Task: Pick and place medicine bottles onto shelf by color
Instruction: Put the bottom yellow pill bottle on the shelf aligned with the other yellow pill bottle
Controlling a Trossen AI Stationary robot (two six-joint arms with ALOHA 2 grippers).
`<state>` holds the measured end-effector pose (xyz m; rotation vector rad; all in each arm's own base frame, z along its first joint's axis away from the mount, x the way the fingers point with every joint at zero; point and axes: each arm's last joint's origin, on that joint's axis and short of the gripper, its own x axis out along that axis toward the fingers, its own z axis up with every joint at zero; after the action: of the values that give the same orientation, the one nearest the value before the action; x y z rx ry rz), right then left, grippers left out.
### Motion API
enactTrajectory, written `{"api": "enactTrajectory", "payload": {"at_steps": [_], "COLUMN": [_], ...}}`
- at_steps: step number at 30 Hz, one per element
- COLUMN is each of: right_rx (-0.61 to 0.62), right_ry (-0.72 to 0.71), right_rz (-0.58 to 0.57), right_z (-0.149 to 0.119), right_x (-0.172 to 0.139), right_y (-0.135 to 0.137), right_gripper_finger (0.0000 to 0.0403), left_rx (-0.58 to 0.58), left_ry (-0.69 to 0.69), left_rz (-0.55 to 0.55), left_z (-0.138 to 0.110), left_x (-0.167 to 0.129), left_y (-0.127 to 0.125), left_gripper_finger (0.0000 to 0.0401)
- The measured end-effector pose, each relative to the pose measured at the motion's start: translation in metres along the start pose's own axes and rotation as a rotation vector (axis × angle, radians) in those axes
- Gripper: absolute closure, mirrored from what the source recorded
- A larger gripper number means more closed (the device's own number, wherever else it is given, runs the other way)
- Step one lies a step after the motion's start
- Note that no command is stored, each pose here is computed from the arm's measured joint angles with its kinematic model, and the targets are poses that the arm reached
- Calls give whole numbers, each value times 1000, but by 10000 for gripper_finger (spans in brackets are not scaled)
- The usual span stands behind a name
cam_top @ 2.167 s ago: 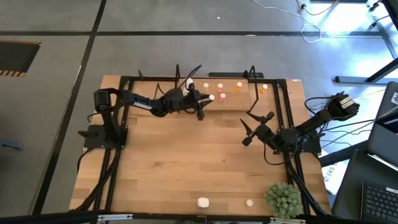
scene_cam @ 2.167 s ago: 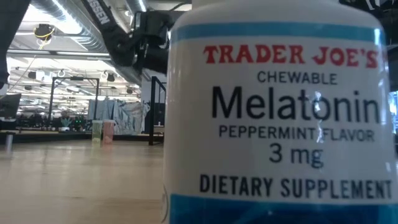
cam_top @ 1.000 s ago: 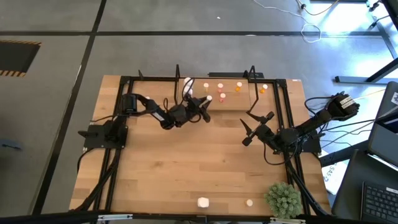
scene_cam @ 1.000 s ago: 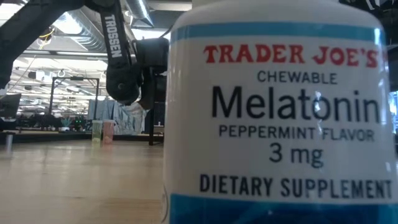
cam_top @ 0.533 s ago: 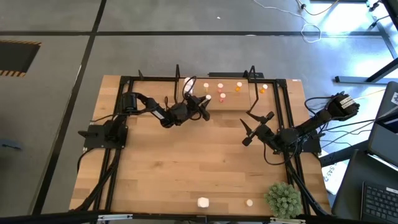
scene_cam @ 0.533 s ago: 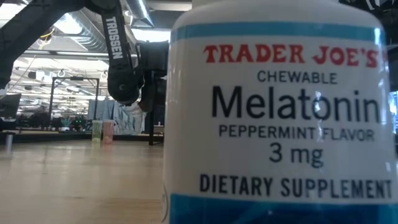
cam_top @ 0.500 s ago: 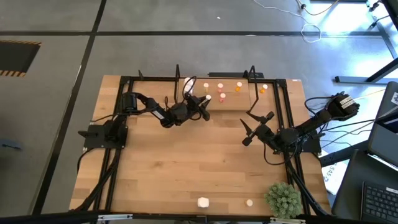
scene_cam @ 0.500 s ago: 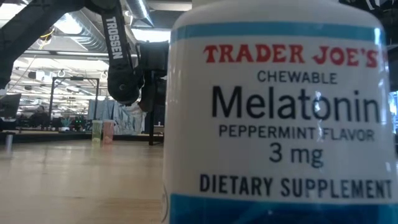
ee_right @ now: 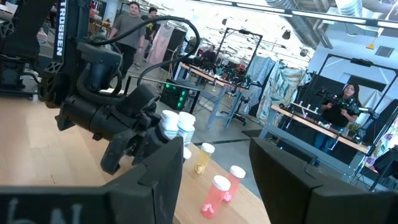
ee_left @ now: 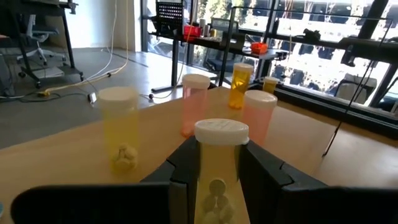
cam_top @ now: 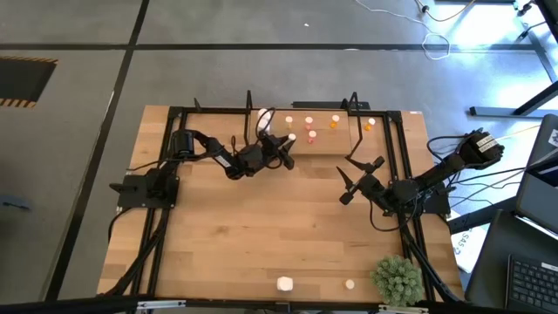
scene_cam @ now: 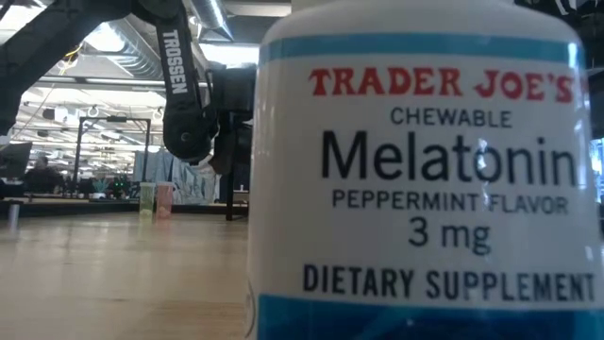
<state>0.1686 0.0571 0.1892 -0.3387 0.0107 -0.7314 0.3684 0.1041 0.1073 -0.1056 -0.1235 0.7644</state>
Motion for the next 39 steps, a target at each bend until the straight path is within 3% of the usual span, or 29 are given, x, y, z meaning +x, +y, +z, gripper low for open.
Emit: {"api": "enactTrajectory", "payload": {"at_steps": [13,23,39], "right_rx": [0,0,0], "right_ry": [0,0,0], "right_rz": [0,0,0], "right_z": [0,0,0], "right_x": [0,0,0], "right_y": [0,0,0], "right_gripper_finger": [215,214,214], "left_rx": [15,55,27], "left_ry": [16,3,-1], "left_rz": [5,-49,-45], "left_z": [-1,1,1], "left_x": [3,6,6], "left_y": [6,9,9], "left_gripper_finger": [320,320,320]}}
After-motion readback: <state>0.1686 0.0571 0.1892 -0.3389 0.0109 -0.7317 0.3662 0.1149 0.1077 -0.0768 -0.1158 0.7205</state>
